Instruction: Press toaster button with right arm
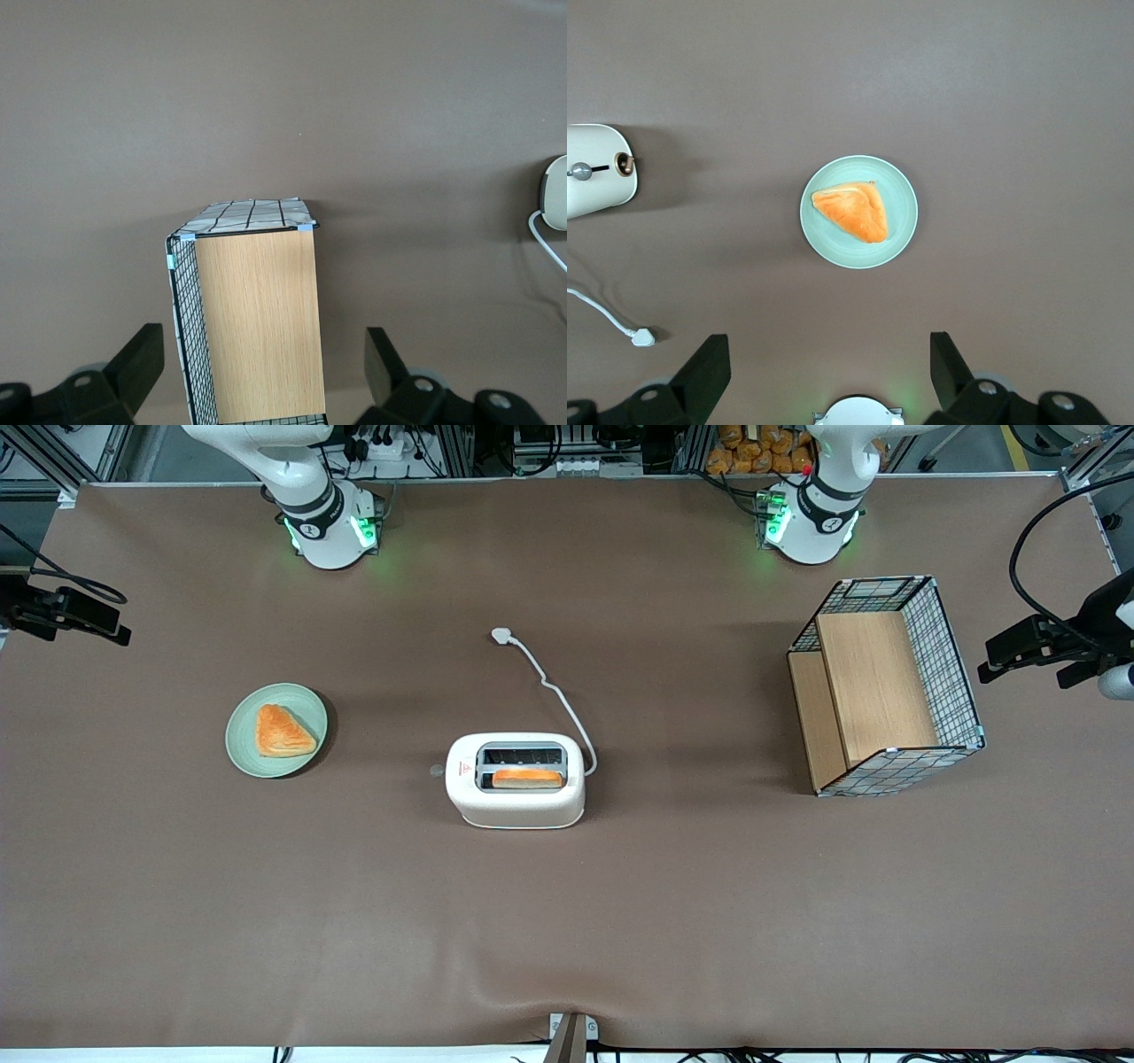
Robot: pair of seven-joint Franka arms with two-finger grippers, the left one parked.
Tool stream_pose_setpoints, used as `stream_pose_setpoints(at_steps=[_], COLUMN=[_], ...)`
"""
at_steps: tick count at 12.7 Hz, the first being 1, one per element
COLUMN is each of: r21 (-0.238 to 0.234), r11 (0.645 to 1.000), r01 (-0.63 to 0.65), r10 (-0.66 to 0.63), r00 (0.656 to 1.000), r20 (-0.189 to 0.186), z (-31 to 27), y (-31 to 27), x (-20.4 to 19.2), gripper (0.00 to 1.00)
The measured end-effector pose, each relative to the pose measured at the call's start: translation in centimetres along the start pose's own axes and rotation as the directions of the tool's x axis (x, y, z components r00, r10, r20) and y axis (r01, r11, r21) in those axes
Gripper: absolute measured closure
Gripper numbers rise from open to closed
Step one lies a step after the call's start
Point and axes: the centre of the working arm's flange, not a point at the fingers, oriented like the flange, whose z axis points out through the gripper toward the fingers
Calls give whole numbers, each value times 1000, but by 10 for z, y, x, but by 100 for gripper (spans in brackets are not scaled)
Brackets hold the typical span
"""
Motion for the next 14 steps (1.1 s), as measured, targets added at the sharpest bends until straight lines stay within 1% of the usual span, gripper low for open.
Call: stream_pose_setpoints(at_steps=[14], r21=[-1], r11=[1000], r01=[-4], r10=[4], r00=[1000], r20=[-7], z=[-4], y=[-1], x=[0], gripper=[0])
